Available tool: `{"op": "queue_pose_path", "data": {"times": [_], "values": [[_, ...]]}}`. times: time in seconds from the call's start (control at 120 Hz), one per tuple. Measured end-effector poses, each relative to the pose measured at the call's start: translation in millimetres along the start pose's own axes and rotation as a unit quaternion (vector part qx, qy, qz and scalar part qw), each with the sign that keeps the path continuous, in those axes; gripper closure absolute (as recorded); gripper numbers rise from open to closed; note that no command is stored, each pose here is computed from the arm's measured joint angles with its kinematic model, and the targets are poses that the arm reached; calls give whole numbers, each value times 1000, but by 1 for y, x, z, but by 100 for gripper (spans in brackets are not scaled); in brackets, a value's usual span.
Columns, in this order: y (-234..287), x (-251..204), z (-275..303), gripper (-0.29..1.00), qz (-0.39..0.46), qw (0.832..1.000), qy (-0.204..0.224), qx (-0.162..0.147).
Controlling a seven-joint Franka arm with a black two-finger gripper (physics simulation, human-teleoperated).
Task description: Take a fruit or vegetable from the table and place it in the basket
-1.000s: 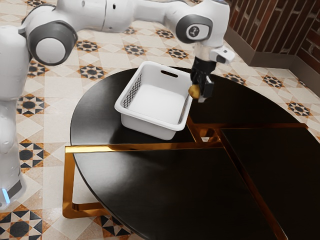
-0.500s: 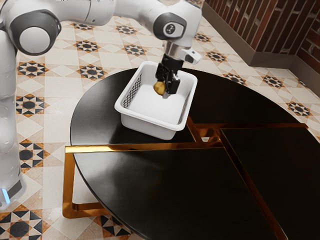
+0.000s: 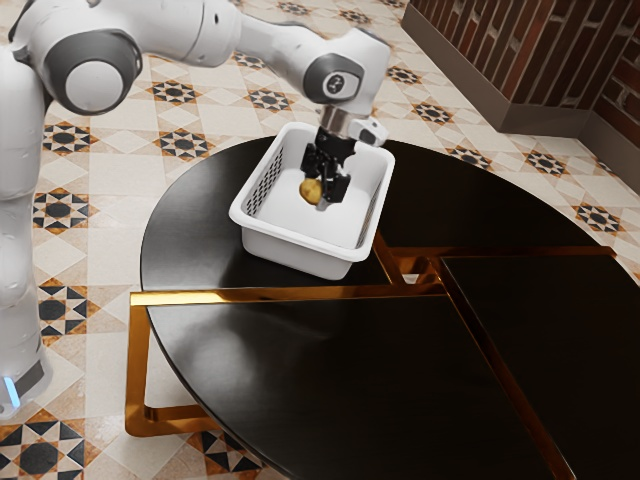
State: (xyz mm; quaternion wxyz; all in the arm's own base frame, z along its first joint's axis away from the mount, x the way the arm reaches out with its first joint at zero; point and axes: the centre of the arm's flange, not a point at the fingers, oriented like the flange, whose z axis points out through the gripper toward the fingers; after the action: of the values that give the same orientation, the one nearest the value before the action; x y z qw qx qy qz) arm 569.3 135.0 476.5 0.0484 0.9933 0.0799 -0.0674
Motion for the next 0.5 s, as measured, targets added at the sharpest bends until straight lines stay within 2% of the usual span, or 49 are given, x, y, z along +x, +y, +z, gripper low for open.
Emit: {"op": "queue_pose_path", "data": {"times": [0.033,0.167,0.333,0.417,0.5], "values": [[-1,1,1,35,-1,1000,1,-1],[-1,5,6,14,2,1000,3,-7],[0,6,1,4,9,1000,11,-9],[20,13,-41,2,29,998,55,-15],[84,15,-109,1,88,988,122,-23]]}}
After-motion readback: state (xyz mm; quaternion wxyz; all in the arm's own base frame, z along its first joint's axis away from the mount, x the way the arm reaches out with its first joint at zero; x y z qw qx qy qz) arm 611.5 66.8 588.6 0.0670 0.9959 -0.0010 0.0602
